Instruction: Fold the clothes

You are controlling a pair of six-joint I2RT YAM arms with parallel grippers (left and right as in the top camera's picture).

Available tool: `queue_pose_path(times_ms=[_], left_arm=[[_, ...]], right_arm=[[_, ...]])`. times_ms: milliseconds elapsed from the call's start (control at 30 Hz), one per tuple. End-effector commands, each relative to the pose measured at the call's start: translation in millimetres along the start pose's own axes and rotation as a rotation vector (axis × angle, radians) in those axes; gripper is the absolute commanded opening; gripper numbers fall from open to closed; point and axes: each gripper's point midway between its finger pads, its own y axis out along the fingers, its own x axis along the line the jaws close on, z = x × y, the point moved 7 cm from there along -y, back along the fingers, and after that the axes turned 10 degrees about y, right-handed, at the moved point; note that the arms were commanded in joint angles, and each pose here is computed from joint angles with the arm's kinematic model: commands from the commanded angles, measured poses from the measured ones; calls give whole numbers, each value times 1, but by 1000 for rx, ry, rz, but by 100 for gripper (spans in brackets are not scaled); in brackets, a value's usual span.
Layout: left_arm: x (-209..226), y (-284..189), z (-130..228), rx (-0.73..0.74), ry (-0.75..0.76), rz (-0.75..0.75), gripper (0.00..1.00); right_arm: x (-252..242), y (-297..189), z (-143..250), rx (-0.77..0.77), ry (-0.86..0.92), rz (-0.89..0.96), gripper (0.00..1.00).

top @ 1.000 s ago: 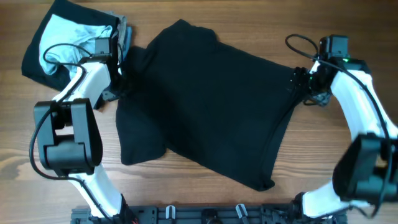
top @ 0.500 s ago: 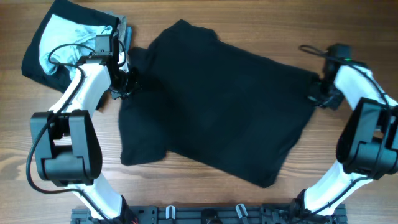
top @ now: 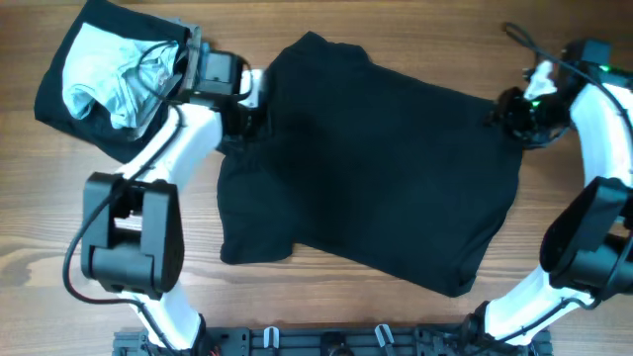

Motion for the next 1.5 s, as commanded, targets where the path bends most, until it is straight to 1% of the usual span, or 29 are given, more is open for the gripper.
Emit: queue_pose_path(times_ms=[0, 133, 200, 233, 267, 300, 367, 400, 433, 500, 567, 633, 667, 700, 800, 867, 900, 933, 967, 1000, 1033, 1067, 1100, 1167, 1200, 1233, 1267, 1300, 1467], left_arm=[[-23, 33, 1, -2, 259, 20, 4], [2, 81, 8, 17, 240, -50, 4], [37, 89, 12, 25, 93, -219, 4], [61, 86, 14, 23, -18, -331, 4], [77, 82, 16, 15, -98, -383, 4], [94, 76, 18, 7, -182, -400, 4], [110, 70, 20, -3, -273, -386, 4], [113, 70, 20, -3, -294, -330, 4], [113, 69, 21, -3, -304, -291, 4], [111, 70, 23, 13, -308, -265, 4], [108, 71, 25, 28, -296, -263, 4], [107, 70, 26, 35, -294, -263, 5], [106, 66, 24, 31, -293, -263, 6], [104, 62, 22, 24, -292, -263, 7], [96, 32, 7, -25, -231, -262, 13], [89, 9, -4, -80, -220, -263, 16], [87, 1, -7, -95, -216, -262, 18], [85, -5, -8, -101, -215, -262, 19], [83, -10, -8, -101, -216, -261, 21], [80, -12, -7, -92, -215, -253, 21], [77, -11, -5, -81, -214, -239, 21], [73, -10, -4, -69, -210, -218, 22], [60, -7, 0, -39, -193, -151, 22], [49, -7, 11, 31, -192, -132, 29], [47, -7, 17, 65, -196, -131, 33], [46, -8, 23, 102, -205, -131, 34], [45, -8, 28, 132, -212, -131, 35], [44, -9, 35, 171, -222, -131, 37], [32, -33, 52, 264, -210, -104, 44]], right_arm=[[24, -2, 14, 39, -95, -61, 54], [24, 0, 32, 128, -104, -34, 55], [23, 1, 44, 188, -115, -12, 56], [20, 4, 50, 215, -107, 18, 57], [16, 10, 58, 245, -96, 58, 57], [11, 17, 66, 270, -67, 105, 57], [7, 32, 81, 316, -65, 143, 57], [5, 47, 96, 358, -84, 160, 54], [2, 59, 109, 384, -81, 194, 47], [-4, 85, 133, 416, -79, 229, 28], [-13, 98, 150, 428, -58, 288, 25], [-43, 97, 154, 329, 94, 563, 12], [-63, 86, 146, 229, 175, 733, 7], [-73, 81, 139, 192, 212, 774, 6], [-106, 58, 109, 152, 415, 737, 4], [-117, 41, 83, 126, 453, 656, 13], [-116, 34, 73, 115, 437, 609, 20], [-114, 30, 66, 111, 418, 574, 24], [-104, 27, 56, 121, 326, 469, 25], [-83, 29, 51, 163, 154, 272, 27], [-54, 30, 55, 210, 39, 28, 35], [-36, 30, 61, 244, -8, -104, 38], [-17, 36, 70, 276, -59, -122, 40], [-14, 46, 70, 234, -6, 55, 50], [-14, 51, 64, 170, -9, 135, 51], [-9, 57, 48, 58, -52, 167, 33], [-5, 62, 40, 0, -80, 154, 11], [-2, 70, 30, -66, -71, 124, 4], [-14, 107, 9, -172, -1, 134, 4]])
